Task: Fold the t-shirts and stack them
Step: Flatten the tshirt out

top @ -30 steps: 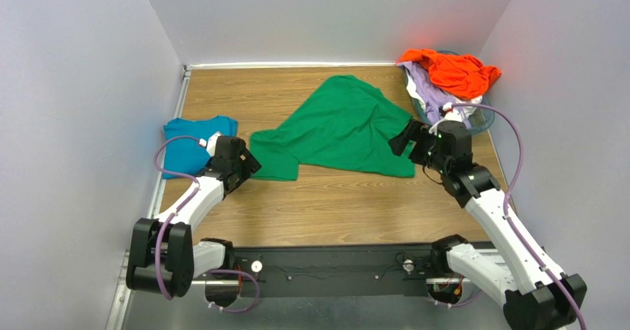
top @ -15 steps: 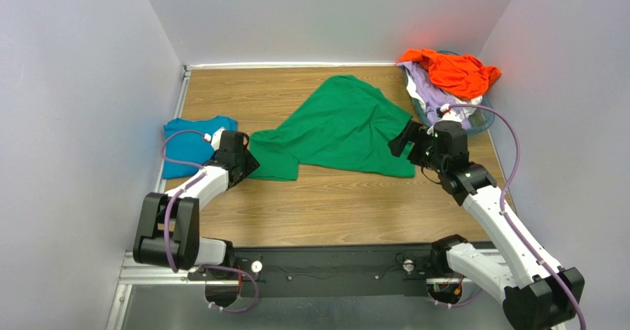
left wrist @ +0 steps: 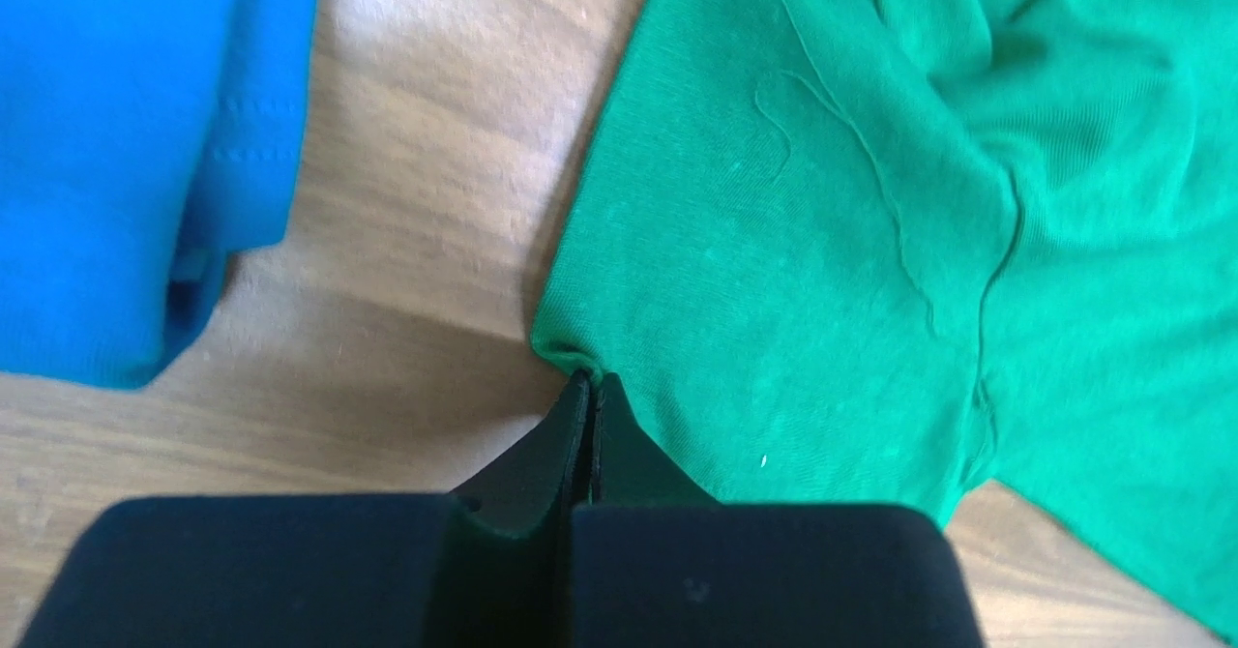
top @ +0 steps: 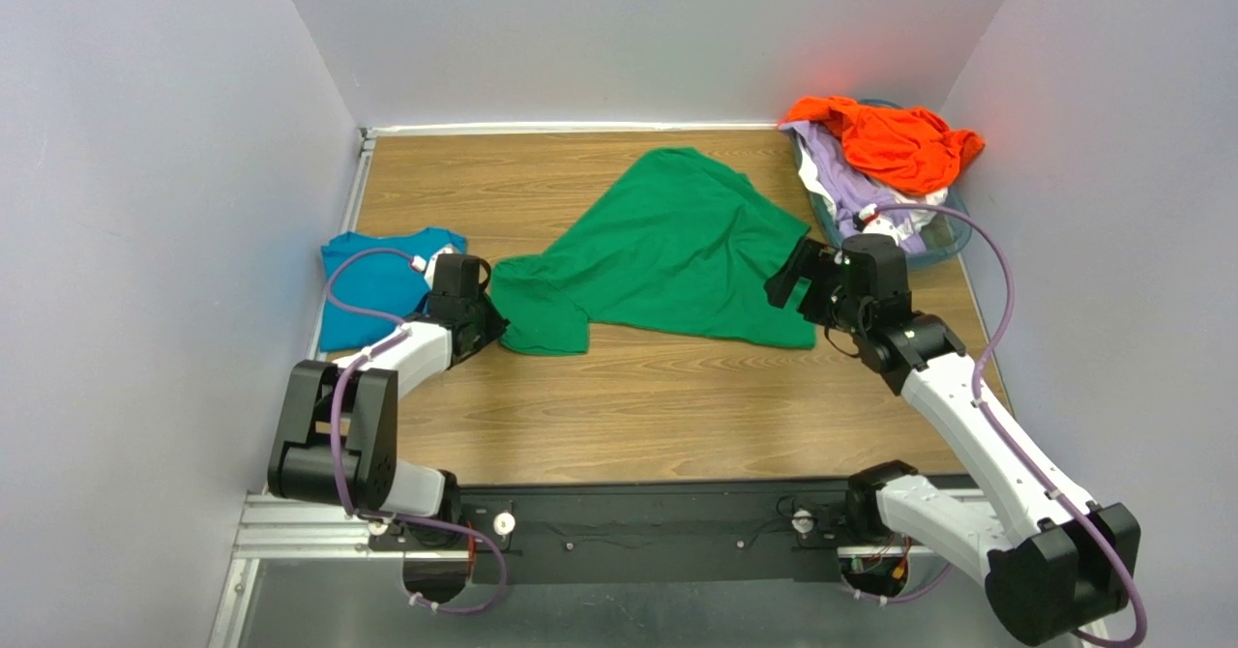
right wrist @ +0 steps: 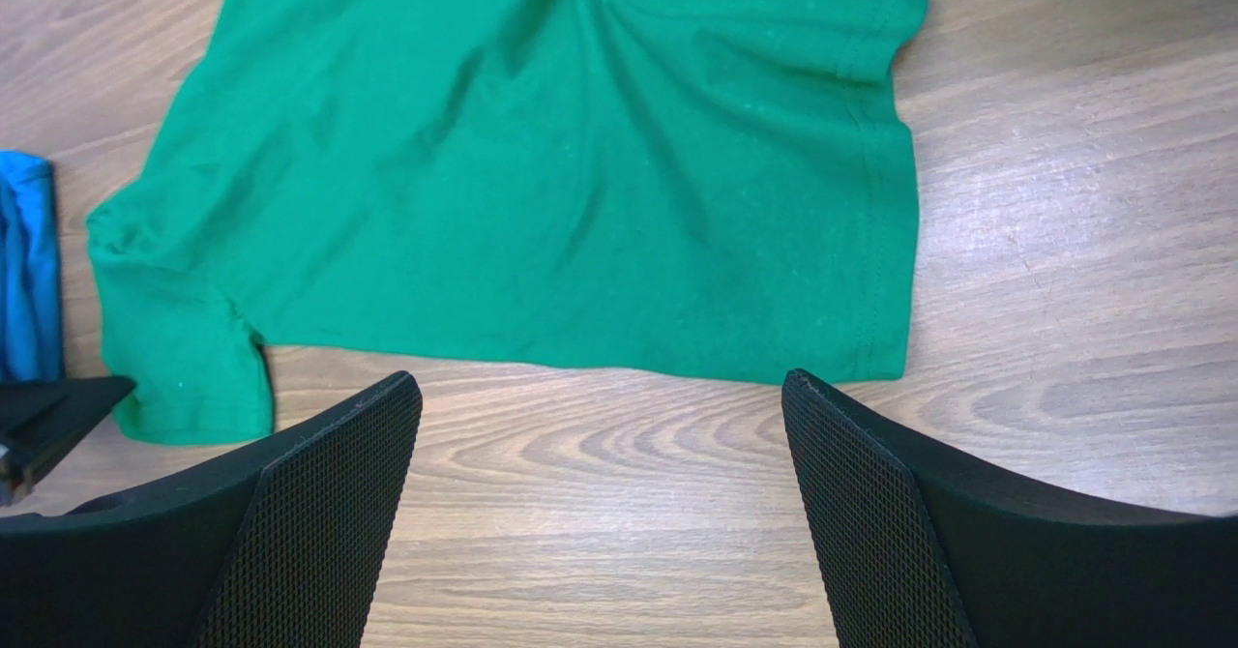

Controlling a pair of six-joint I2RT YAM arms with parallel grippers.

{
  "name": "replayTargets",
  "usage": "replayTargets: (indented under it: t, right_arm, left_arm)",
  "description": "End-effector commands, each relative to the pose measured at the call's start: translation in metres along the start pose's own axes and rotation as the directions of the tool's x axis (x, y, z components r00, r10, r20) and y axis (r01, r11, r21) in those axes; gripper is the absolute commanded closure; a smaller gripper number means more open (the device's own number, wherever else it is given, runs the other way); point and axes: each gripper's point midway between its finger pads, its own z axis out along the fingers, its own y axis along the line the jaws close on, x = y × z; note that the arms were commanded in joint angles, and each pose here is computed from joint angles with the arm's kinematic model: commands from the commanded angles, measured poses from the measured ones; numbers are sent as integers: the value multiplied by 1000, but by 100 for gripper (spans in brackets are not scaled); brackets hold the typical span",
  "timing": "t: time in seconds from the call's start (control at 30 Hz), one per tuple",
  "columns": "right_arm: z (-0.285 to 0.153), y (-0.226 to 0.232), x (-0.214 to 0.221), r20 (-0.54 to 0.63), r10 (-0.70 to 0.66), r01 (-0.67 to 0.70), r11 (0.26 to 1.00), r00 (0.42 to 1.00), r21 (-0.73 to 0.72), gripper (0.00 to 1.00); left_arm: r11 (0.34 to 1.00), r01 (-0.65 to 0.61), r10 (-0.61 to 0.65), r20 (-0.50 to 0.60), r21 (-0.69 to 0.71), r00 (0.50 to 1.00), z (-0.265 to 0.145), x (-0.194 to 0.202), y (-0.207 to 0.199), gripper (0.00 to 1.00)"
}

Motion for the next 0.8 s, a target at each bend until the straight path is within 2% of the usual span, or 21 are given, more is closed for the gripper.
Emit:
replayTargets:
  t: [0.0, 0.33, 0.53, 0.63, 0.7, 0.77]
  right_arm:
    - [6, -14, 10, -25, 8, -6, 997, 1000, 71, 0]
    - [34, -65, 41, -79, 92, -59, 936, 993, 348, 0]
    - [50, -93, 60, -124, 145, -71, 883, 982, 464, 12]
    - [55, -105, 68, -146, 148, -54, 859, 978, 509, 21]
    - [57, -107, 72, -159, 151, -48, 854, 976, 518, 31]
    - [60, -109, 77, -167, 160, -49, 847, 973, 529, 33]
  left_arm:
    - [999, -36, 36, -45, 6, 998, -11, 14, 7, 100]
    - [998, -31, 29, 25, 59, 999, -32, -1, -5, 100]
    - [997, -40, 39, 21, 59, 999, -32, -1, -4, 100]
    - [997, -40, 39, 26, 63, 999, -32, -1, -5, 100]
    - [997, -40, 38, 29, 66, 999, -33, -2, -6, 100]
    - [997, -40, 38, 35, 66, 999, -33, -3, -6, 100]
